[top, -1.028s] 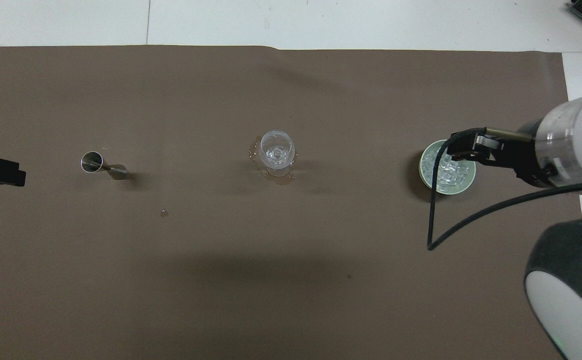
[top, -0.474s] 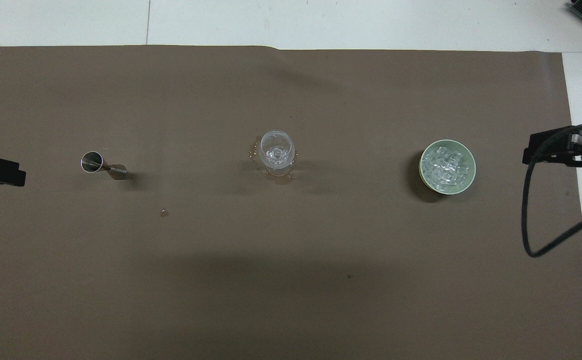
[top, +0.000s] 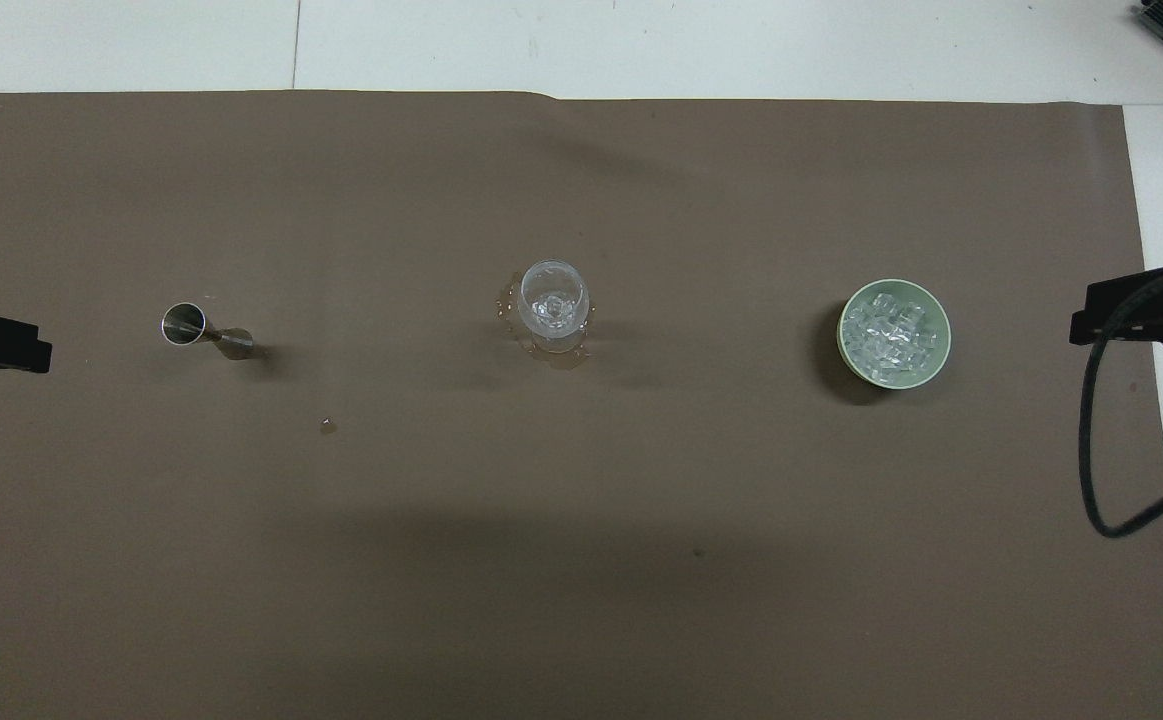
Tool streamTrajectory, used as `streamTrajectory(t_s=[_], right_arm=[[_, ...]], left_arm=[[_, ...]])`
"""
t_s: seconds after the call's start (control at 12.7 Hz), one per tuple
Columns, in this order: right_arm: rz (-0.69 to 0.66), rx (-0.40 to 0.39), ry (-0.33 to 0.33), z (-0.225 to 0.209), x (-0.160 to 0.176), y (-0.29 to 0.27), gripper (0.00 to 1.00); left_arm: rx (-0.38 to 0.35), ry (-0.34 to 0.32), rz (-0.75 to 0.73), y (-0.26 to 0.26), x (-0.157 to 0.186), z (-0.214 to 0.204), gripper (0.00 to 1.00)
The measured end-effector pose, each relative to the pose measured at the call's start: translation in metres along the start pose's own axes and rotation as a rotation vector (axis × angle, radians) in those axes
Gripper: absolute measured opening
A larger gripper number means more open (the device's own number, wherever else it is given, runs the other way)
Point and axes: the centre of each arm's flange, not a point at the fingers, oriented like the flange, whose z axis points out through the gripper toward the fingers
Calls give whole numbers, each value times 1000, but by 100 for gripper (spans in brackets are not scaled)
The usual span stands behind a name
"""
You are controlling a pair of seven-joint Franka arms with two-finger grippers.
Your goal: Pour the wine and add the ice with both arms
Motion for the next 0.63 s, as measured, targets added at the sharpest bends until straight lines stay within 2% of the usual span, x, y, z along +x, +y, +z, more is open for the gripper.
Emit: streamTrajectory(t_s=[0.63], right_arm=[[-62,-4,-18,5,1,3,100]], left_arm=[[0,0,0,0,0,0,100]])
